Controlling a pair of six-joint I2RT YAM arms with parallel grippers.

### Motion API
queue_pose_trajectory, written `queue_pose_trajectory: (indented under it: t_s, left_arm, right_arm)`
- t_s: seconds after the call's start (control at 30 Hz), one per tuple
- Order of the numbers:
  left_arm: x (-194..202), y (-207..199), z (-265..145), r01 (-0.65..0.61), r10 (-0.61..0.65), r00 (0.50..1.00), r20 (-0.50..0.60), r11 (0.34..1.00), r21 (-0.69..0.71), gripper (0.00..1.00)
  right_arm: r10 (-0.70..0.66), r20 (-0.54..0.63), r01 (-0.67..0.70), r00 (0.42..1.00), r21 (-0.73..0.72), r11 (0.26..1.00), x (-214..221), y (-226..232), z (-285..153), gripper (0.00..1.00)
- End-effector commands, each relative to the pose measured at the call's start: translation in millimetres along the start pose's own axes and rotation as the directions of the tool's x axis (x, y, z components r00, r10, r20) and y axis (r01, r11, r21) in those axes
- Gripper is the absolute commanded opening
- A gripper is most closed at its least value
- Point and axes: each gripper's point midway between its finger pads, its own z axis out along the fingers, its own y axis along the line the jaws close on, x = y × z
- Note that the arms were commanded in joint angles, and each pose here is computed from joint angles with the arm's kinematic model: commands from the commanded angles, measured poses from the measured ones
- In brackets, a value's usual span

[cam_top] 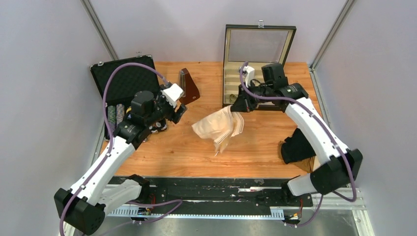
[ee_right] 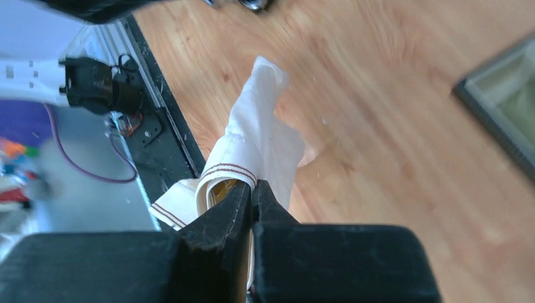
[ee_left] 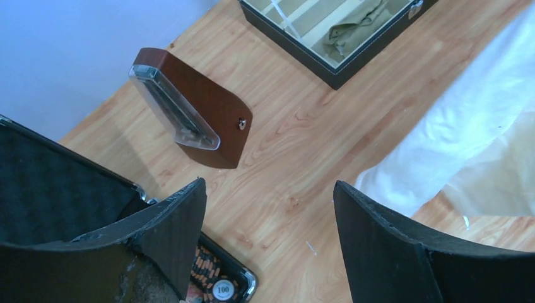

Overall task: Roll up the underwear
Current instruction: Flatten out the underwear at the center of the board.

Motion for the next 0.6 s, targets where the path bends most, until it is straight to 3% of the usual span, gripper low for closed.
queue_pose_trajectory:
  t_s: [0.0,0.03,0.13,0.23,0.37,0.57]
  left_arm:
    - [-7,-2,4,-0.064,0.064,0.997,0.033,0.998,0.027,0.79]
    - [-8,-10,5,-0.066,0.064,0.997,0.041,0.996,0.06,0.78]
    - [1,-63,14,-0.106,0.089,0.994,0.067,0.937,0.332,0.73]
    - [22,-128,22,-0.103,0.095,0.994,0.044,0.797,0.596,0.7]
    - [45,-180,43,-0.072,0.101,0.995,0.002,0.69,0.721,0.69]
    - [71,-237,69,-0.176,0.191,0.978,0.081,0.556,0.813,0.71]
  right_arm:
    - [0.468,-0.089,-0.464,0.879,0.058,0.884,66,-57,20,0.0]
    - [0.52,-0.105,-0.513,0.848,0.092,0.854,87,-71,22,0.0]
    - [0.583,-0.161,-0.558,0.796,0.179,0.81,145,-99,24,0.0]
    - [0.636,-0.186,-0.595,0.749,0.234,0.769,180,-113,25,0.0]
    - [0.667,-0.147,-0.622,0.731,0.259,0.739,185,-124,21,0.0]
    - [0.751,-0.106,-0.707,0.652,0.273,0.652,194,-133,14,0.0]
